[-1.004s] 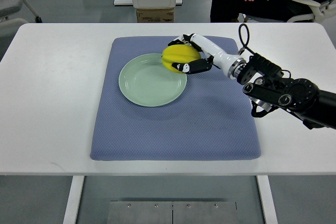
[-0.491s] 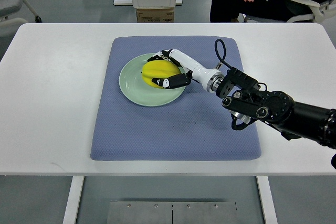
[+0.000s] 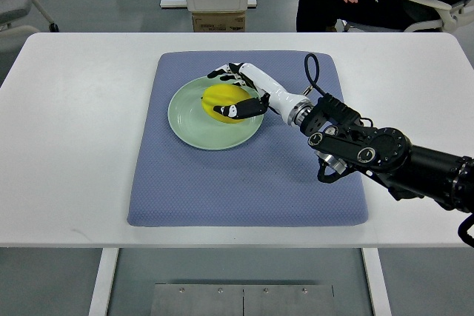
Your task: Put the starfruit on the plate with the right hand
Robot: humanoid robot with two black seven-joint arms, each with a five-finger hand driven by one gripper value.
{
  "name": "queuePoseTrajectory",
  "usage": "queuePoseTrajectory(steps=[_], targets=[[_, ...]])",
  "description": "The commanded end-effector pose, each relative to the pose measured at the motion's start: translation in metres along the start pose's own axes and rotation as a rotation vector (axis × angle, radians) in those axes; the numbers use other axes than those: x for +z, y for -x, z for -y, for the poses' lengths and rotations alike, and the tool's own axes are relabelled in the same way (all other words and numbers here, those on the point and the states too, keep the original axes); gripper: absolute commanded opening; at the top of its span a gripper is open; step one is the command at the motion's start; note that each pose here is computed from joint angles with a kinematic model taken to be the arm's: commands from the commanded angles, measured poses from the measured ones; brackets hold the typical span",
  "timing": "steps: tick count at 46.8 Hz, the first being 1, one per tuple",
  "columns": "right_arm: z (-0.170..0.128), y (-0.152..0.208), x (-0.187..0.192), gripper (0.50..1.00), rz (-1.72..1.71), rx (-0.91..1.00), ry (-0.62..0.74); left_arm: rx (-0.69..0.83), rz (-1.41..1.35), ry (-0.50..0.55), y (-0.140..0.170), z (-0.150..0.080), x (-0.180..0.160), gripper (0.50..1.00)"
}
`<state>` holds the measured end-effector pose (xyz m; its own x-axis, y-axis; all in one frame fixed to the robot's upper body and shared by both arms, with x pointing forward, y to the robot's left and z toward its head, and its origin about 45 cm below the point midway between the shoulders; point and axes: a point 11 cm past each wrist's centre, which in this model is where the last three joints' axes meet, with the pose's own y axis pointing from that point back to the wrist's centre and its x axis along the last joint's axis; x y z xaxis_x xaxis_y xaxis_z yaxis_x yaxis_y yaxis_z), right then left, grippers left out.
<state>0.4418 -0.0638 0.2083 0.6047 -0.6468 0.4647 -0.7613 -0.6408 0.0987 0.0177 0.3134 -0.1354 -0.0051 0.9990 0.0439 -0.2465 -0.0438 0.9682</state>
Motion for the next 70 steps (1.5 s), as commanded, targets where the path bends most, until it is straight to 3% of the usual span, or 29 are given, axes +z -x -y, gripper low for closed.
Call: queuePoseTrajectory(steps=[1, 14, 37, 56, 70], targets=[[0.000, -0.002, 0.000, 0.983, 0.003, 0.005, -0.001, 0.000, -0.001, 0.000, 0.000, 0.000, 0.000, 1.000], [-0.004, -0.010, 0.004, 0.991, 0.006, 0.026, 0.008, 0.000, -0.001, 0.000, 0.000, 0.000, 0.000, 1.000], [-0.047, -0.110, 0.037, 1.000, 0.238, 0.369, 0.028, 0.000, -0.001, 0.000, 0.000, 0.000, 0.000, 1.000], [-0.064, -0.098, 0.067, 1.000, 0.320, 0.398, 0.084, 0.000, -0.001, 0.000, 0.000, 0.000, 0.000, 1.000], [-0.085, -0.101, 0.097, 1.000, 0.784, 0.561, 0.073, 0.000, -0.001, 0.000, 0.000, 0.000, 0.000, 1.000]])
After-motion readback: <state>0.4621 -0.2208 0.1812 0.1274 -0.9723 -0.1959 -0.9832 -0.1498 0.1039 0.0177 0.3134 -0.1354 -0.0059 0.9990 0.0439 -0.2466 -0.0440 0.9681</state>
